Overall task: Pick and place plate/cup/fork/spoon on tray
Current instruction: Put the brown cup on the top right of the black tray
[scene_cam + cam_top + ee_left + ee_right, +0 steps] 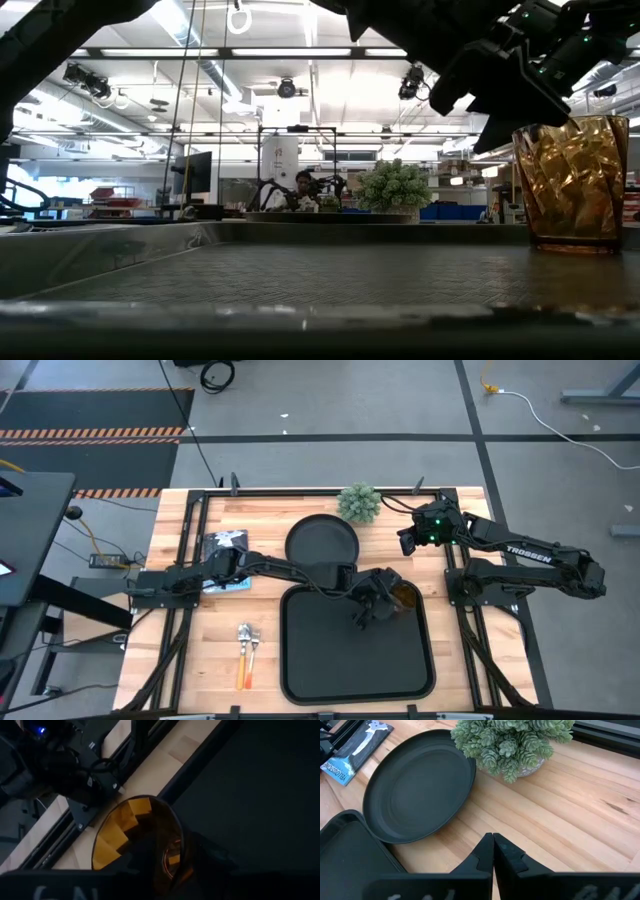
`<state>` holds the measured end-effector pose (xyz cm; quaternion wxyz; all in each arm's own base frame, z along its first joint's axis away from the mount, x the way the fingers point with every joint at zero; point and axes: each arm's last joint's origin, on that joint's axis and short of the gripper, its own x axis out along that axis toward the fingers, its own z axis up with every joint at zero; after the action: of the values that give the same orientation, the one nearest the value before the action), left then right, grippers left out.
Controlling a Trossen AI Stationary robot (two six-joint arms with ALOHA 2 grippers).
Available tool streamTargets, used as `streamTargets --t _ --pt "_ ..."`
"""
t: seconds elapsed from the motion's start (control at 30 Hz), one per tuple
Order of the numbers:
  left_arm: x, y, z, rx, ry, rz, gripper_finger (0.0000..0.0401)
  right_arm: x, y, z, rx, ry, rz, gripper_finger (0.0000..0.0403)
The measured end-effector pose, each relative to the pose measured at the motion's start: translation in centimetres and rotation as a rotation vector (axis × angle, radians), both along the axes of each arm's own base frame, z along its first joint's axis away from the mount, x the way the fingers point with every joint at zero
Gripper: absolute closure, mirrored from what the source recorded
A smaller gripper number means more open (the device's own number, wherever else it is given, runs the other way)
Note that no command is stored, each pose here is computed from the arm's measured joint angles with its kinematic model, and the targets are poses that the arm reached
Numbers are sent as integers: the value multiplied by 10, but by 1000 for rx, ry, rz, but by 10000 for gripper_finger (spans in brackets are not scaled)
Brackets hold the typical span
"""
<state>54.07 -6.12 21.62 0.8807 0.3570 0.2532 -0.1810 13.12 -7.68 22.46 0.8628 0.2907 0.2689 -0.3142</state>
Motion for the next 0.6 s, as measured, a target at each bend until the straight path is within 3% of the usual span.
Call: streamTargets --t 0.33,0.6 --pt "1 3 1 -27 -14 -25 278 0 0 0 0 0 -1 392" --pt "-6 -6 10 80 9 13 280 0 0 0 -3 2 0 392"
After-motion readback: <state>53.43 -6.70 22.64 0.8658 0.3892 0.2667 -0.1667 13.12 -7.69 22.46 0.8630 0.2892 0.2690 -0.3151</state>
